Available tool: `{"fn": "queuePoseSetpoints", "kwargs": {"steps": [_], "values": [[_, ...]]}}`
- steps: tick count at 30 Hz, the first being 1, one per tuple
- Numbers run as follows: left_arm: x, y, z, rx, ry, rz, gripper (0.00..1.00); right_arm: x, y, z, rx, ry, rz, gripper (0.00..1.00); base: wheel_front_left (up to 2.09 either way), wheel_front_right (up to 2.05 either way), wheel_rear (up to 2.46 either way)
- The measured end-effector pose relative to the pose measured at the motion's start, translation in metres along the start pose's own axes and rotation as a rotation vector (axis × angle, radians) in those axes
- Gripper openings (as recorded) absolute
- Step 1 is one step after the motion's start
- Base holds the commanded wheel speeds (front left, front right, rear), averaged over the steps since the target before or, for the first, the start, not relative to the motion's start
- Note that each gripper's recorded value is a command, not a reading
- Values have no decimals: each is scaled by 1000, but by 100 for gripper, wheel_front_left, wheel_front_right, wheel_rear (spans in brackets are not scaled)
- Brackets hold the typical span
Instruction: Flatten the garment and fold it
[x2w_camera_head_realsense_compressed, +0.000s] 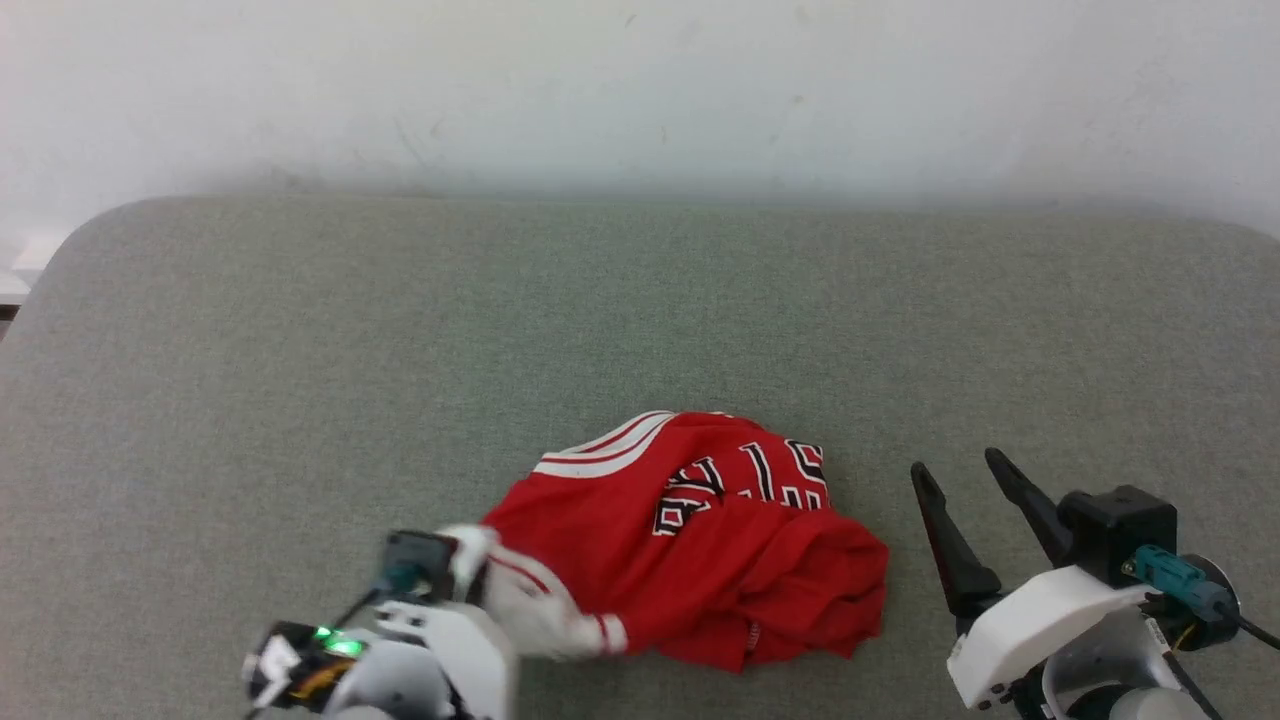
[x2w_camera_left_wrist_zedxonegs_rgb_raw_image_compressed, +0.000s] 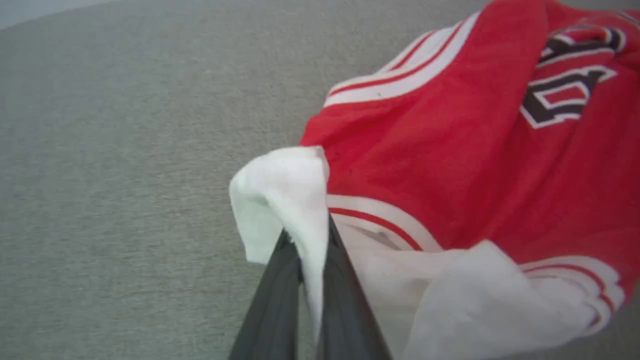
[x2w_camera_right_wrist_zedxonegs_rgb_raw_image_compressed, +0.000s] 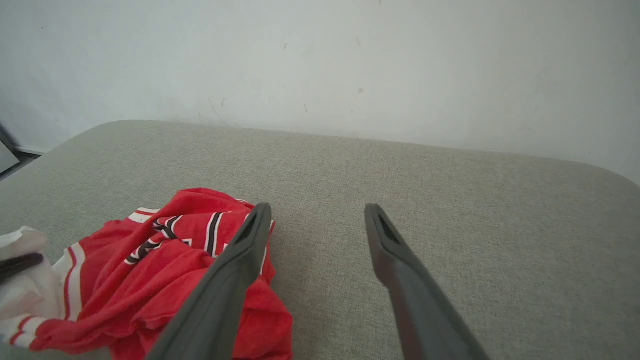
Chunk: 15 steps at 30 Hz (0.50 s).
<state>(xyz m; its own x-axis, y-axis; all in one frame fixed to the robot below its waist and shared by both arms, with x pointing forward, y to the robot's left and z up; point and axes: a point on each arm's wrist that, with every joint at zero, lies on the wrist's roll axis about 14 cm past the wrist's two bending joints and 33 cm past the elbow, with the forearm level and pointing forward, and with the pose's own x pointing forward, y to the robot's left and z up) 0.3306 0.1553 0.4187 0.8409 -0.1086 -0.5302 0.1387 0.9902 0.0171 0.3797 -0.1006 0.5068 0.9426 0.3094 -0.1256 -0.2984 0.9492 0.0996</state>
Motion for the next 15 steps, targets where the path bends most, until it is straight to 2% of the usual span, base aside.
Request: {"fn": "queuePoseSetpoints", "kwargs": {"steps": [5,8,11,14,15], "values": [[-10,70,40,-60,-207,234,0,2,2,-2,10,4,8,100,0,0,0],[-21,106,48,-102,-268,351,0,3,3,-3,11,8,12,100,0,0,0],[-31,130,43,-151,-274,432,0,4,4,-4,12,12,16,100,0,0,0],[-41,140,21,-204,-232,485,0,5,5,-7,13,25,19,100,0,0,0],[-44,141,12,-225,-212,496,15,5,5,-9,13,33,20,100,0,0,0]]}}
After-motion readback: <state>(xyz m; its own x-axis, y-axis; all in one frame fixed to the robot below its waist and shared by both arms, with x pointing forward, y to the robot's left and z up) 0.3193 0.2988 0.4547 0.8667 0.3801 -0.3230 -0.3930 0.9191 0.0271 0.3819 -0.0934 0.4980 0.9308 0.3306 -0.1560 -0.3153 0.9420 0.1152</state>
